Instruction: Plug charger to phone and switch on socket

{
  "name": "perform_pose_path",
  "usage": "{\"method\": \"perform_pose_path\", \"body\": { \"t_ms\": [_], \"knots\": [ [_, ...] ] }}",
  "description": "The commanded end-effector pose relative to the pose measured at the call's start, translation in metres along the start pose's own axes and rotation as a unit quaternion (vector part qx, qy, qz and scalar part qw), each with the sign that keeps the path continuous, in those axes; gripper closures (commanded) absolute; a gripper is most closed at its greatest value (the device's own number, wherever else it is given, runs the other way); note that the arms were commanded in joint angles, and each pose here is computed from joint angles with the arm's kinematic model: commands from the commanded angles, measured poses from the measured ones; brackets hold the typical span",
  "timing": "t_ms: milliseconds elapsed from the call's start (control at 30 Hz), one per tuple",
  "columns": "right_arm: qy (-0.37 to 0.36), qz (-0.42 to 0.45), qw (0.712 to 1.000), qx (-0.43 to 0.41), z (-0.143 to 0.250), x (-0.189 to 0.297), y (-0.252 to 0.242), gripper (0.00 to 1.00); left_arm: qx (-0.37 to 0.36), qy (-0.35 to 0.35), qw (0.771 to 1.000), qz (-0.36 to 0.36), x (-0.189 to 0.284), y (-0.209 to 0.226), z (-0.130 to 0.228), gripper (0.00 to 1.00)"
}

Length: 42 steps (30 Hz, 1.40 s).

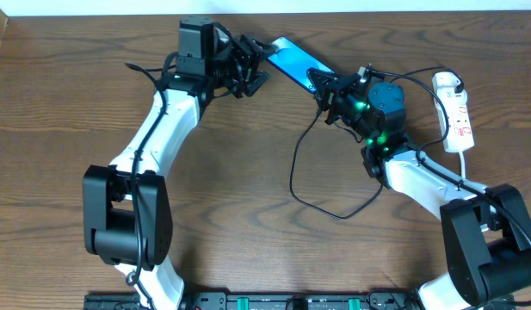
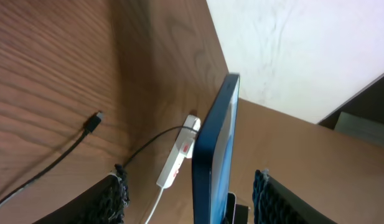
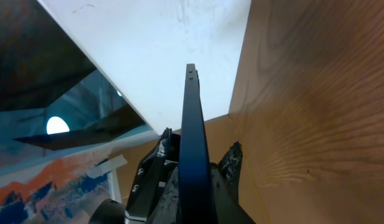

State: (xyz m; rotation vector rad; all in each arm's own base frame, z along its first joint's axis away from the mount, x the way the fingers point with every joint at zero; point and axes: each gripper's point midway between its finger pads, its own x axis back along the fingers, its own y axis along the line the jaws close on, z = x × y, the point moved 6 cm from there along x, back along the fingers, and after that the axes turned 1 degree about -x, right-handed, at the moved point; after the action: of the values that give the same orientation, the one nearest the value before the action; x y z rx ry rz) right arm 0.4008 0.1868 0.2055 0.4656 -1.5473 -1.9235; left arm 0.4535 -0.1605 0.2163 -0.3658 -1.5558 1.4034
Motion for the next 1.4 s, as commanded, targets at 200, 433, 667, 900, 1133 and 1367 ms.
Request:
{"method": "perform_pose_path", "body": {
  "t_ms": [200,433,667,900,1133,1367],
  "knots": [
    [0.025,-0.013,0.999,-0.031,0.017,-0.004,0.010,0.98,-0.015,0.008,1.000,0.009,0.000,-0.010,0.010,0.37],
    [0.025,-0.012,0.999,-0.037,0.017,-0.005,0.010,0.99,-0.019,0.014,1.000,0.007,-0.005,-0.012,0.018,0.44],
    [0.033,-0.010,0.999,-0.038,0.022,-0.005,0.009,0.99,-0.025,0.010,1.000,0.004,-0.011,-0.013,0.023,0.47],
    [0.040,-0.008,0.998,-0.038,0.028,-0.007,0.007,0.99,-0.031,0.003,1.000,0.004,-0.014,-0.015,0.026,0.54],
    [0.046,-0.006,0.998,-0.045,0.030,-0.007,0.007,0.99,-0.029,-0.010,1.000,0.001,-0.014,-0.014,0.023,0.57],
    [0.061,-0.001,0.996,-0.063,0.034,-0.007,0.006,0.99,-0.031,-0.018,0.999,-0.002,-0.015,-0.014,0.023,0.62]
  ]
}}
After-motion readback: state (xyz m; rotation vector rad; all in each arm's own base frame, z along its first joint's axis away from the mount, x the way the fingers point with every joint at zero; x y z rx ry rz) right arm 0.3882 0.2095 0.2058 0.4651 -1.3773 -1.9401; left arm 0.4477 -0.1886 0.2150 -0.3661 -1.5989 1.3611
